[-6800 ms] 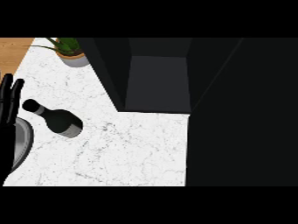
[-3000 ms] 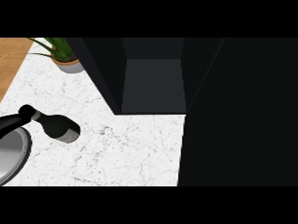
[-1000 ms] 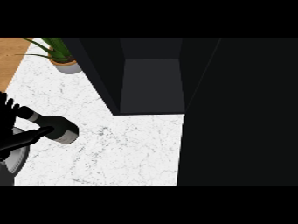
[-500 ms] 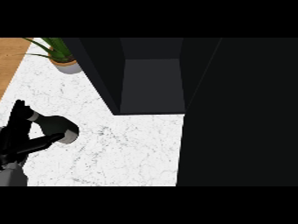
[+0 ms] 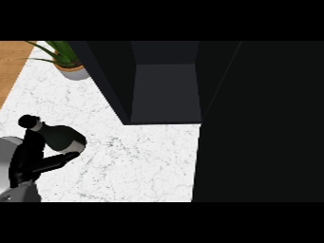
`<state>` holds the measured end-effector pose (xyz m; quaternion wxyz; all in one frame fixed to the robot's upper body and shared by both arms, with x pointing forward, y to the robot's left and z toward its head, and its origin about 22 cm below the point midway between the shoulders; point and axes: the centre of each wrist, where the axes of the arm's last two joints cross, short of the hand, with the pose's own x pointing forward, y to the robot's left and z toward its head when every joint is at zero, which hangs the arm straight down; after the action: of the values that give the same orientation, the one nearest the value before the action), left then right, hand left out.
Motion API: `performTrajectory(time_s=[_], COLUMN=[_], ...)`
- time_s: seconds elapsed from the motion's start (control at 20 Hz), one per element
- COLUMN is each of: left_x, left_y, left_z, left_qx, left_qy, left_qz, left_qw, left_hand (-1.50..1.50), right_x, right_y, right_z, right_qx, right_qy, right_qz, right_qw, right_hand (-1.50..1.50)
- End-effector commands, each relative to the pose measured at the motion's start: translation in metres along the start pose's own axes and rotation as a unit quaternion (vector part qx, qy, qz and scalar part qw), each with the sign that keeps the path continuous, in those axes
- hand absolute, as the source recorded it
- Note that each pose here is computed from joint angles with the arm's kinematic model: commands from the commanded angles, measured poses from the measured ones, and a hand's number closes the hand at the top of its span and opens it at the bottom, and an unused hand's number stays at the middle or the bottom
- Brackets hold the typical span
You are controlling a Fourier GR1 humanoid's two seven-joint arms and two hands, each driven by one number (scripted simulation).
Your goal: Pick up the wine, place it into the cabinet and close the cabinet
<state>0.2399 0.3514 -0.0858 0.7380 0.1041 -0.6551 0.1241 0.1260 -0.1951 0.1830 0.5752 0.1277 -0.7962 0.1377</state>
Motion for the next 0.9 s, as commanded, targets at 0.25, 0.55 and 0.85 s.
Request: performTrajectory(time_s=[0.25, 0.55, 0.85], left_x=[-0.031, -0.034, -0.019], left_y=[-0.002, -0.013, -0.022], left_z=[0.004, -0.006, -0.033], left_qx=[0.028, 0.037, 0.034], left_qy=[0.006, -0.004, -0.012], left_qz=[0.068, 0.119, 0.156], left_qw=[0.9973, 0.9923, 0.9871], left_hand=[-1.50, -1.50, -1.50], right_x=[0.047, 0.046, 0.033], right_y=[0.009, 0.007, 0.001], right_z=[0.043, 0.038, 0.029], right_qx=[0.015, 0.020, 0.013], right_qy=[-0.046, -0.054, -0.041], right_qz=[-0.028, -0.020, -0.021], right_qw=[0.998, 0.998, 0.999], right_hand=[-1.50, -1.50, -1.50])
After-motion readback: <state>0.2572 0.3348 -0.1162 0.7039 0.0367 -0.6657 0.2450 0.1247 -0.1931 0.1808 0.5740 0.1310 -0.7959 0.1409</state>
